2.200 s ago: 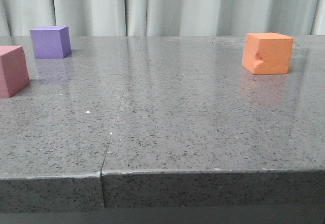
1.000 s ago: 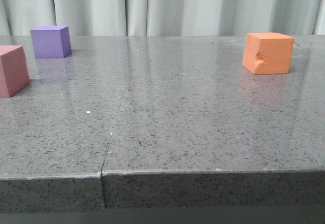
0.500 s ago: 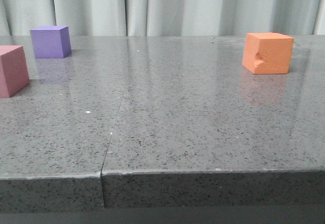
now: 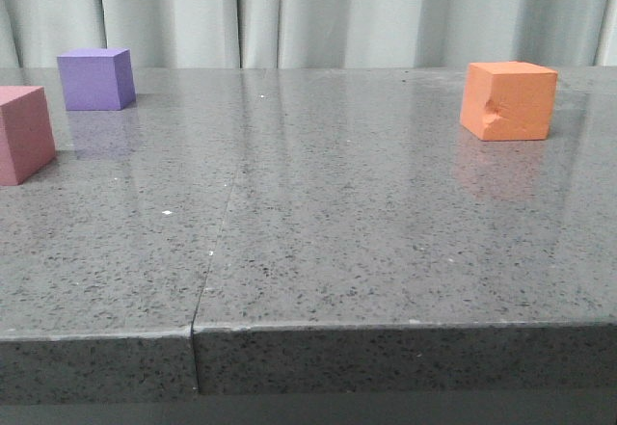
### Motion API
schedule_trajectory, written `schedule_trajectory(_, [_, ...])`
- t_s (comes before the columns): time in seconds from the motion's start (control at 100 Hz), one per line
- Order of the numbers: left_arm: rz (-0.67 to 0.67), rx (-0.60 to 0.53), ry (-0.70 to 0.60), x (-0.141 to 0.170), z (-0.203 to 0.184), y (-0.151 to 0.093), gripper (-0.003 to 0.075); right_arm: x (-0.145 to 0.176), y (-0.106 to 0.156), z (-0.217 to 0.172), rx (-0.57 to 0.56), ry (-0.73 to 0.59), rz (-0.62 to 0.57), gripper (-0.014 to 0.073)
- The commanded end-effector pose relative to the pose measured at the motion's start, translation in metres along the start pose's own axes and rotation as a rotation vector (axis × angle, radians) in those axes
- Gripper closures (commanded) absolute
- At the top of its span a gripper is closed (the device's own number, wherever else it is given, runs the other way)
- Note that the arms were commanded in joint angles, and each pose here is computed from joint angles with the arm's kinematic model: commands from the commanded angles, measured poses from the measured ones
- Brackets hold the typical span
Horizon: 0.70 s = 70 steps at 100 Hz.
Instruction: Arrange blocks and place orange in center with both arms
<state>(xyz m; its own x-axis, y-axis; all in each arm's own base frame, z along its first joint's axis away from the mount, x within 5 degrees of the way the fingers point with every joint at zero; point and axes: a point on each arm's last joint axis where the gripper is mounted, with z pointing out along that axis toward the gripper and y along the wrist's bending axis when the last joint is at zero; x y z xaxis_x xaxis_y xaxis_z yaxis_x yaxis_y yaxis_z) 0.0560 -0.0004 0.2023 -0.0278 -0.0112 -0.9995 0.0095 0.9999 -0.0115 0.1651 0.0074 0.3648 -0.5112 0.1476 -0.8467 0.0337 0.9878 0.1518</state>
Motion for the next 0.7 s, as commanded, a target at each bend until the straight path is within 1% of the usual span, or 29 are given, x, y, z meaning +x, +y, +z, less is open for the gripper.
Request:
schedule_trajectory(0.0, [-0.013, 0.000, -0.074, 0.004, 0.000, 0.000, 0.0741, -0.025, 0.004, 0.008, -0.013, -0.039, 0.005, -0.0076])
schedule_trajectory(0.08, [-0.013, 0.000, -0.074, 0.004, 0.000, 0.000, 0.0741, -0.033, 0.007, 0.021, -0.009, 0.032, 0.003, -0.0046])
schedule_trajectory(0.31, [-0.013, 0.000, -0.074, 0.004, 0.000, 0.000, 0.0741, -0.057, 0.026, 0.062, -0.032, 0.224, -0.032, -0.0045])
schedule_trajectory(0.5, [-0.013, 0.000, -0.074, 0.004, 0.000, 0.000, 0.0741, -0.079, 0.042, 0.096, -0.045, 0.329, -0.057, -0.0038])
schedule_trajectory(0.69, [-0.013, 0.000, -0.074, 0.004, 0.000, 0.000, 0.0741, -0.099, 0.052, 0.127, -0.061, 0.437, -0.038, -0.0038])
